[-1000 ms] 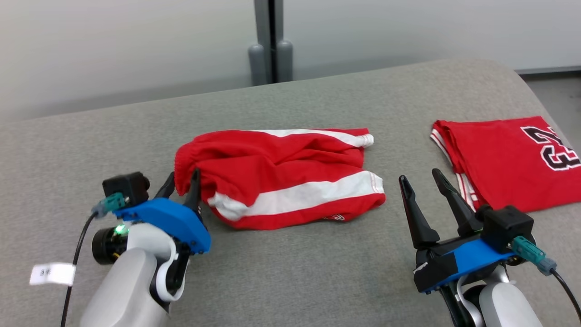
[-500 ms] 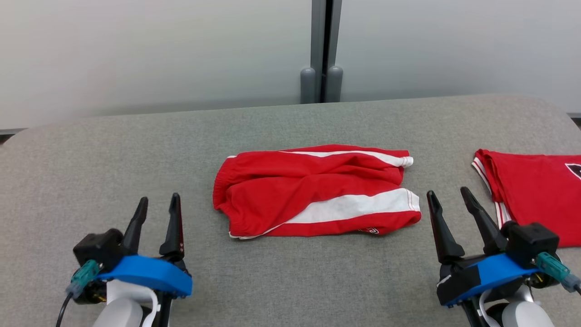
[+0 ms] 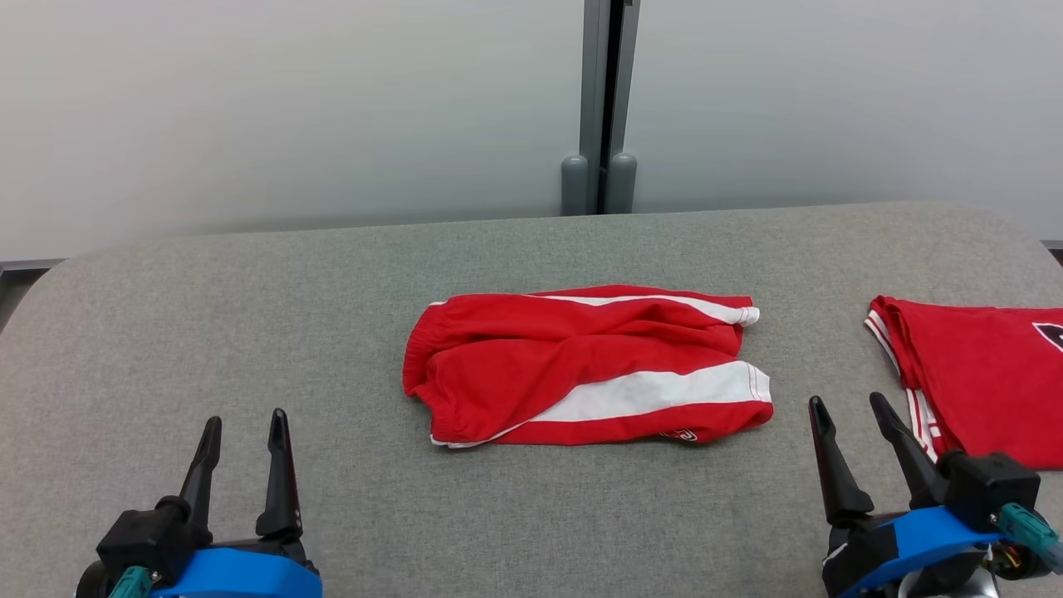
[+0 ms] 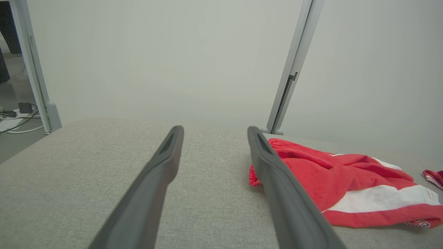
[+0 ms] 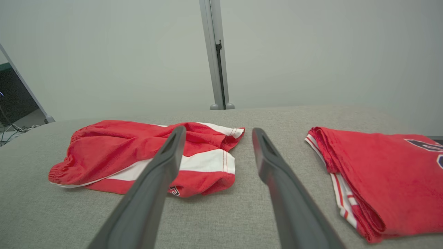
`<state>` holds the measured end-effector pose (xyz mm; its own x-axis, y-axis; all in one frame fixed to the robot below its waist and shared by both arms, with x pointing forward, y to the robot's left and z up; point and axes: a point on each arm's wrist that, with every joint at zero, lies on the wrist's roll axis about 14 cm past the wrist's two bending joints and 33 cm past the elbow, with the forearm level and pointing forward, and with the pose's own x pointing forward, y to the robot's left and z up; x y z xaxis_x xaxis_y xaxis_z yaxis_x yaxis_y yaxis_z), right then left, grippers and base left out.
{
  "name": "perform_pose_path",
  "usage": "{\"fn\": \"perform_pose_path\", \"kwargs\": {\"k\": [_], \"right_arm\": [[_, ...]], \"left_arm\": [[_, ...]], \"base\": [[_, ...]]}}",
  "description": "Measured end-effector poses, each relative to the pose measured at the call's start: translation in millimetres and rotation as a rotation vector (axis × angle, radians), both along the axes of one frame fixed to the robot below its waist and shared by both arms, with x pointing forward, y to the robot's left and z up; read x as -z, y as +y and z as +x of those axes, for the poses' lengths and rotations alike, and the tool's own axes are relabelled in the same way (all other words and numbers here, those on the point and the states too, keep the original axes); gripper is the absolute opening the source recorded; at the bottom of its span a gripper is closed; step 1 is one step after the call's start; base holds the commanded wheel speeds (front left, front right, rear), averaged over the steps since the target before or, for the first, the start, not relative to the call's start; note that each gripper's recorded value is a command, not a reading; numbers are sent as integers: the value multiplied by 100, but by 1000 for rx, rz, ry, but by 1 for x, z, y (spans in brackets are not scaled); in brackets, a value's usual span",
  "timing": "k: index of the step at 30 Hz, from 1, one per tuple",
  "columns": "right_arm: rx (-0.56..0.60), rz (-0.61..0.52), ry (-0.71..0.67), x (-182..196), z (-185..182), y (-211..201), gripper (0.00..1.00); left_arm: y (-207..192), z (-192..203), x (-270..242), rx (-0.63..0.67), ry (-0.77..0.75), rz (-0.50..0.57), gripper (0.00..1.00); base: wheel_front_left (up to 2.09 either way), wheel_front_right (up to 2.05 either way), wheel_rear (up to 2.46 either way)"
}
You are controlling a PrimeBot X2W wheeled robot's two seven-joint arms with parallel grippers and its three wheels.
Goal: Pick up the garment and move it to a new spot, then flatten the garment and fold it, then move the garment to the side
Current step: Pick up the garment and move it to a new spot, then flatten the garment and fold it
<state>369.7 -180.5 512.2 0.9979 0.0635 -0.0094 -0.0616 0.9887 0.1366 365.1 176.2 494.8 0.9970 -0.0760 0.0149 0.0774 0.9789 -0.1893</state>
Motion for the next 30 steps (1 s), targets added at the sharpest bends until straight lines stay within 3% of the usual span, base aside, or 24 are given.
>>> {"fn": "perform_pose_path", "kwargs": {"k": [30], "right_arm": [[5, 22, 24, 6, 7, -2, 100]], "left_arm": [[-20, -6, 21, 88, 95, 49, 100]], "base": [[0, 0, 0]]}}
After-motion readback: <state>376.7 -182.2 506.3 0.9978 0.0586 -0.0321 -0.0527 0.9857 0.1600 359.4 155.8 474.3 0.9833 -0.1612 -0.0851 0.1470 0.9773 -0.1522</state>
